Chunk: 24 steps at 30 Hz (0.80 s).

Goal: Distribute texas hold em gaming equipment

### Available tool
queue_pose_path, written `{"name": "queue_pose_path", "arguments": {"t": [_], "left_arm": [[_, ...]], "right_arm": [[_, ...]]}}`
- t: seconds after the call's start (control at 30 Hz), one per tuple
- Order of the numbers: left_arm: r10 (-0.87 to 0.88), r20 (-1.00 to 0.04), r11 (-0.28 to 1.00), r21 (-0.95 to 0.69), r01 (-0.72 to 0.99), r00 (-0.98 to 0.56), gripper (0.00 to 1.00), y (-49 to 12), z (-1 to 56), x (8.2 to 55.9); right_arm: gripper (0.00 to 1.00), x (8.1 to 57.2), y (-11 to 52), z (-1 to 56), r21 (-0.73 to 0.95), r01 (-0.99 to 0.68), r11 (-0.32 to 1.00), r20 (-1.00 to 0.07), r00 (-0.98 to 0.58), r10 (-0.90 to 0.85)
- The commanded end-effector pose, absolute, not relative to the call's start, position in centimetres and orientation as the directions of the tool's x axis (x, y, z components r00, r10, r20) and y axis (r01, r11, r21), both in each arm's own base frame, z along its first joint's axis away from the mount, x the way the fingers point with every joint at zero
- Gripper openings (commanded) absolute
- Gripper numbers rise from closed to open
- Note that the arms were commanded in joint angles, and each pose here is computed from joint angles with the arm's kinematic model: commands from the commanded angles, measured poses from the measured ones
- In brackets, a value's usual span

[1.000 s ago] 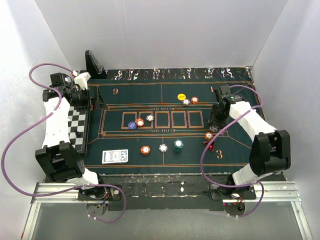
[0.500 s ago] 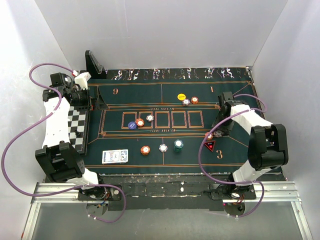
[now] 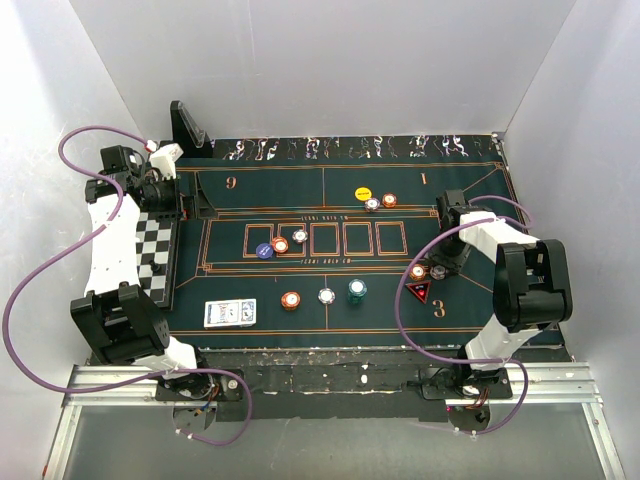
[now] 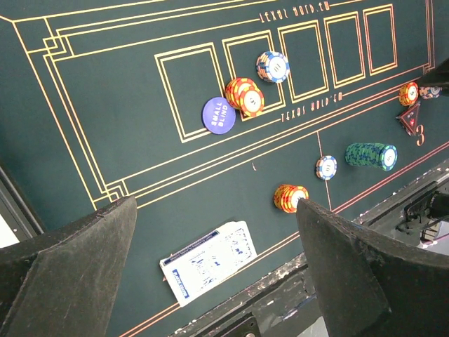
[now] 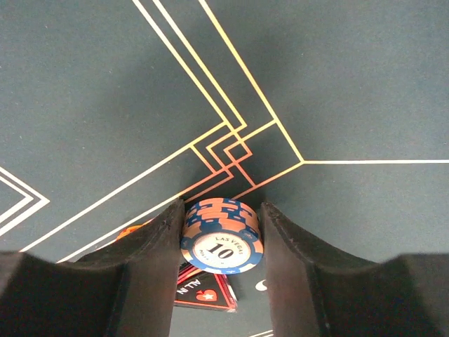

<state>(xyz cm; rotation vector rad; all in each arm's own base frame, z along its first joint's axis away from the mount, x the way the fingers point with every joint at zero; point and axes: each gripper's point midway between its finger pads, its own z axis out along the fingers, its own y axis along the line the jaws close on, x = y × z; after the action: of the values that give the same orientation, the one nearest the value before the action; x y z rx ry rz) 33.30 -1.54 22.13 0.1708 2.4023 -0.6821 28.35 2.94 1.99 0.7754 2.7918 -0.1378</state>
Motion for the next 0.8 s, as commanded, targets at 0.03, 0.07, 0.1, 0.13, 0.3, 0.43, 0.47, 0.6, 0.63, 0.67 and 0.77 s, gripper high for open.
{"name": "queue_pose_path", "arguments": {"t": [0.03,0.07,0.1,0.13,0.3,0.43,0.47,0.6,0.63,0.67,0.77], "left_arm": [[-0.03,-0.666,0.849,-0.41,0.332,-0.745,0.98,-1.9,24.5,32.9],[-0.031,-0.666,0.848,-0.413,0.333,-0.746,0.98,-1.9,24.5,32.9],[-0.026,-0.667,0.846,-0.412,0.339,-0.745,0.98,-2.0,24.4,32.9],[-0.028,-0.666,0.845,-0.414,0.338,-0.746,0.98,-2.0,24.4,32.9],[-0.033,-0.657,0.84,-0.427,0.334,-0.753,0.98,-2.1,24.0,32.9],[-0.04,-0.654,0.844,-0.427,0.325,-0.755,0.98,-2.0,23.8,33.0],[-0.041,-0.654,0.845,-0.426,0.324,-0.755,0.98,-2.0,23.8,33.0],[-0.057,-0.651,0.847,-0.433,0.309,-0.757,0.98,-1.9,23.7,33.1],[-0.061,-0.652,0.848,-0.433,0.305,-0.756,0.98,-1.9,23.7,33.3],[-0.061,-0.65,0.846,-0.436,0.306,-0.757,0.98,-1.9,23.6,33.3],[-0.063,-0.645,0.849,-0.436,0.299,-0.761,0.98,-1.9,23.4,33.3]], "right_arm": [[0.69,28.7,2.3,2.1,-0.041,0.543,0.839,-0.283,-0.811,0.512],[0.73,28.8,2.3,2.4,-0.034,0.544,0.839,-0.291,-0.808,0.512],[0.77,28.9,2.2,2.8,-0.025,0.544,0.839,-0.303,-0.804,0.512],[0.79,28.8,2.2,3.2,-0.022,0.544,0.839,-0.309,-0.802,0.511],[0.84,29.3,2.7,6.8,0.046,0.537,0.842,-0.374,-0.773,0.513],[0.84,29.8,5.4,11.1,0.125,0.447,0.886,-0.447,-0.772,0.453],[0.85,29.8,6.3,12.2,0.142,0.414,0.899,-0.463,-0.775,0.43],[0.87,29.0,12.2,15.0,0.192,0.187,0.963,-0.501,-0.825,0.26],[0.88,28.6,13.5,15.4,0.199,0.146,0.969,-0.494,-0.839,0.228],[0.88,27.9,14.7,15.5,0.197,0.106,0.975,-0.483,-0.854,0.191],[0.89,25.8,18.3,15.0,0.187,-0.022,0.982,-0.45,-0.89,0.066]]}}
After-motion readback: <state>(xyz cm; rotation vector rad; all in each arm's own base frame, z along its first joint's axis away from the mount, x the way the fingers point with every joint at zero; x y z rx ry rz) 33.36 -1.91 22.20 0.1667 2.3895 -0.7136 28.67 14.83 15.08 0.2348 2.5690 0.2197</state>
